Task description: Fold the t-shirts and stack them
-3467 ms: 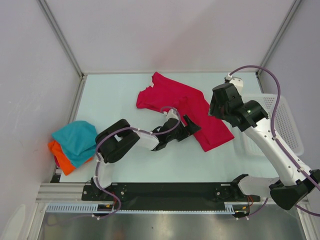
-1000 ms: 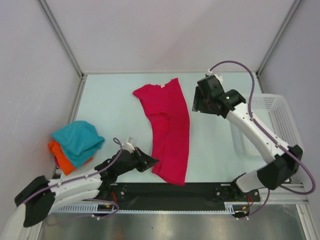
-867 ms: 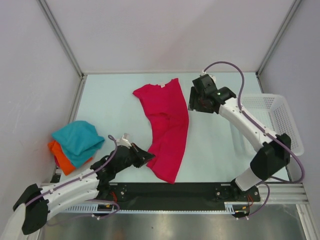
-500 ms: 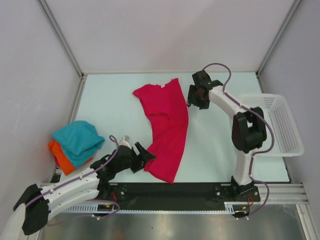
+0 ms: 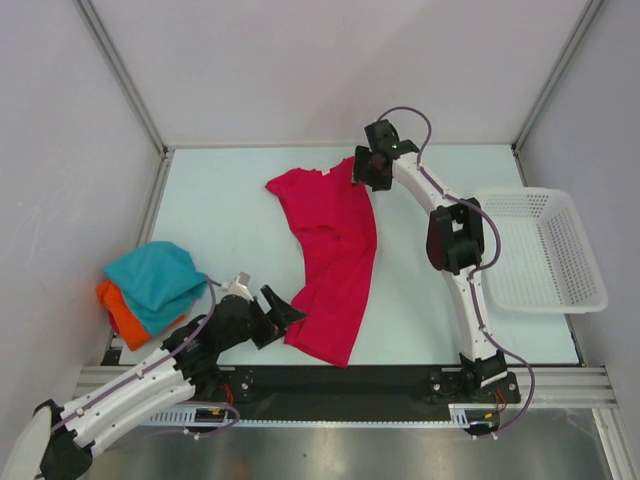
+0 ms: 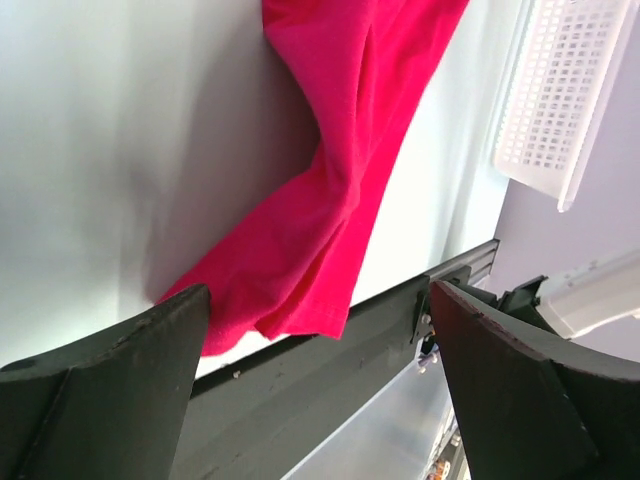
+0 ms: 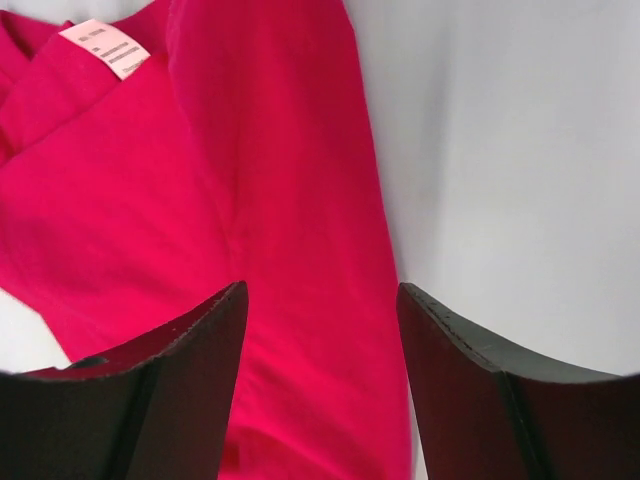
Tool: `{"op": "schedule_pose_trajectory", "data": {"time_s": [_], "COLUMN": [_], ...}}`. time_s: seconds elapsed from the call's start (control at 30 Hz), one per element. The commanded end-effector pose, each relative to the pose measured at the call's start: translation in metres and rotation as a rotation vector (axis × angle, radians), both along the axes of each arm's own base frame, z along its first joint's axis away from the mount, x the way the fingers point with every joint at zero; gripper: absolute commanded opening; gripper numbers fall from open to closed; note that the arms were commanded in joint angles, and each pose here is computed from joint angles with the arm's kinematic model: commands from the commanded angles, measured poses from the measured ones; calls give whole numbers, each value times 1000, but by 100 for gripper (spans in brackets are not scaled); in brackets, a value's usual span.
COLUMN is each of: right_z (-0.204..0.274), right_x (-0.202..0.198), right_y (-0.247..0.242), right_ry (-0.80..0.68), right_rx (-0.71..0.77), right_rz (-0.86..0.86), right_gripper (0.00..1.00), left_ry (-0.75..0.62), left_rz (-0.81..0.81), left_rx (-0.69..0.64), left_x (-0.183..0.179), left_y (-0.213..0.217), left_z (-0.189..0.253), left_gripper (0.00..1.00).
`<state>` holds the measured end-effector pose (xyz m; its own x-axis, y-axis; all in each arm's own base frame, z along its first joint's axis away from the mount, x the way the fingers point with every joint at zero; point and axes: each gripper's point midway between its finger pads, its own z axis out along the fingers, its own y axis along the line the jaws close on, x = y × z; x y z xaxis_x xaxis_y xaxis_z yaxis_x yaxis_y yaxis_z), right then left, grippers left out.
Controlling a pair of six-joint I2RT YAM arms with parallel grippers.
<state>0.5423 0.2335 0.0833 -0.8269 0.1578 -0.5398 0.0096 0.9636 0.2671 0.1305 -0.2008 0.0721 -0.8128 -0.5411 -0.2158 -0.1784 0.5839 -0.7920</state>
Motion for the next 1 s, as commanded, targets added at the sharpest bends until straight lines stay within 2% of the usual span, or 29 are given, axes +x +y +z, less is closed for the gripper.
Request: {"op": "schedule_pose_trajectory", "data": {"time_s": [0.0, 0.2, 0.43, 0.47, 0.5, 0.57, 0.6, 0.7, 0.83, 0.97], "right_z": [-23, -68, -95, -95, -99, -100, -101, -98, -86, -70], "right_x": [11, 18, 24, 27, 29, 34, 37, 50, 72, 89], "right_y": [11, 15, 27, 28, 29, 29, 27, 16, -21, -69], "right_ry": [23, 56, 60, 53, 54, 44, 43, 17, -29, -101], "right_rx": [32, 50, 111, 121, 133, 146, 151, 150, 127, 5], "right_rz": [30, 33, 47, 48, 53, 48, 41, 12, -105, -245], "right_gripper": [67, 67, 64, 60, 38, 18, 0, 0, 0, 0], "left_ry": [-28, -66, 3, 2, 10, 7, 16, 12, 31, 44], "left_rz": [-5, -57, -111, -115, -117, -120, -122, -132, -153, -164], "left_rx": [1, 32, 105, 110, 120, 123, 133, 139, 148, 138], "left_x": [-2, -7, -12, -11, -10, -7, -6, -3, -3, -4], "left_y": [5, 8, 4, 2, 2, -1, -2, -6, -11, -14], "left_z": [19, 31, 18, 19, 17, 19, 17, 19, 14, 10], "left_gripper": [96, 96, 96, 96, 96, 96, 96, 96, 96, 96]}}
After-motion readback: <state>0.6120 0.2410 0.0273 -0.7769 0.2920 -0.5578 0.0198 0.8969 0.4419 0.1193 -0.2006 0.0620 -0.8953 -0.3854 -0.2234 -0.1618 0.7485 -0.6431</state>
